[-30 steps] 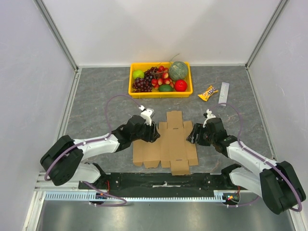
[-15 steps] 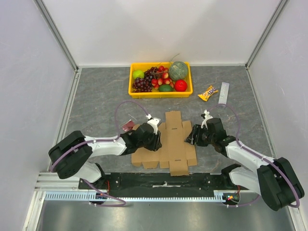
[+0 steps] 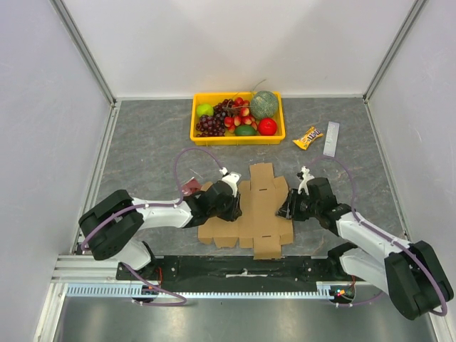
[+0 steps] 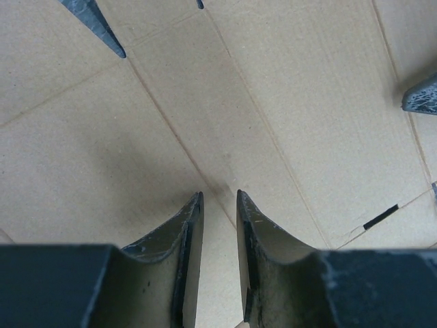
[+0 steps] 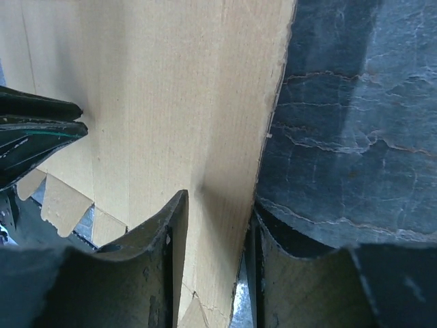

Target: Fold the paper box

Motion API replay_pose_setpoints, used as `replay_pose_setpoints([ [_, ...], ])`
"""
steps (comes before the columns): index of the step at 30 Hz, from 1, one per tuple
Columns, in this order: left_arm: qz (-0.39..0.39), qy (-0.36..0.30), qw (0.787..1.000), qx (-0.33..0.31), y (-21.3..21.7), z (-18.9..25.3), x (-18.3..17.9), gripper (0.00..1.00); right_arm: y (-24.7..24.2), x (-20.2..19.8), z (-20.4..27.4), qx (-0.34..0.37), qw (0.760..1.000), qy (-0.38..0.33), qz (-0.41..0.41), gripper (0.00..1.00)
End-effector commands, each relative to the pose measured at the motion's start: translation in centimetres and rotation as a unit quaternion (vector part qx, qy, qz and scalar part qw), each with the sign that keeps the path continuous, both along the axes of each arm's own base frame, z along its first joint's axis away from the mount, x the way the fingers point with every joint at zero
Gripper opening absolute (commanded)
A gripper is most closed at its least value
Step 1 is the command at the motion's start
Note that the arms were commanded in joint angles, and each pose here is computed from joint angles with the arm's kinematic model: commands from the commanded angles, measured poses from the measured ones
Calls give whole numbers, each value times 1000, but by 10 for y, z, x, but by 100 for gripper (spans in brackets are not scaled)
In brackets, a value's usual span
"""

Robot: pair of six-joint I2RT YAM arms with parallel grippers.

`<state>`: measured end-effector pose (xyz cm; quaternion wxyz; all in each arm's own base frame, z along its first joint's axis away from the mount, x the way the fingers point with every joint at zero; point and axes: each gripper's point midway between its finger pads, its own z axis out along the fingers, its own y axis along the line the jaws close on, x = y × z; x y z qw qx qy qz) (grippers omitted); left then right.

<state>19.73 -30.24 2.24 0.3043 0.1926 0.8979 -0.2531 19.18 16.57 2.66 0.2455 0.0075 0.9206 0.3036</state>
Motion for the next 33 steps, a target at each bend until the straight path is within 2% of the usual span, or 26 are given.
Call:
replay_pose_setpoints([
  [1, 26, 15, 1000, 7, 2, -7, -3, 32, -2, 0, 7, 7, 1000, -19, -8, 42],
  [9, 27, 18, 999, 4, -2, -6, -3, 31, -7, 8, 21, 23, 997, -60, -48, 33],
  [12, 24, 19, 1000, 2, -2, -6, -5, 32, -6, 9, 21, 20, 997, -60, -41, 24],
  [14, 22, 18, 1000, -8, -4, -4, -6, 38, -5, 8, 20, 17, 998, -58, -34, 16],
  [15, 17, 13, 1000, -18, -7, 0, -7, 40, -4, 9, 20, 16, 998, -60, -29, 8],
  [18, 5, -8, 999, -33, -11, 12, -4, 48, -7, 13, 25, -4, 998, -67, -20, 1],
  [20, -8, -34, 998, -48, -17, 34, 1, 56, -9, 19, 35, -20, 997, -76, -14, 0],
  [24, -11, -120, 988, -98, -24, 102, 20, 84, -11, 26, 58, -54, 995, -87, 21, 0],
  [27, 0, -184, 976, -118, -25, 150, 37, 97, -12, 26, 68, -75, 992, -84, 49, 0],
  [28, 6, -196, 973, -121, -24, 159, 41, 100, -9, 26, 71, -69, 993, -84, 53, 0],
  [33, 55, -216, 965, -138, -13, 191, 66, 100, -9, 29, 85, -76, 992, -84, 62, 0],
])
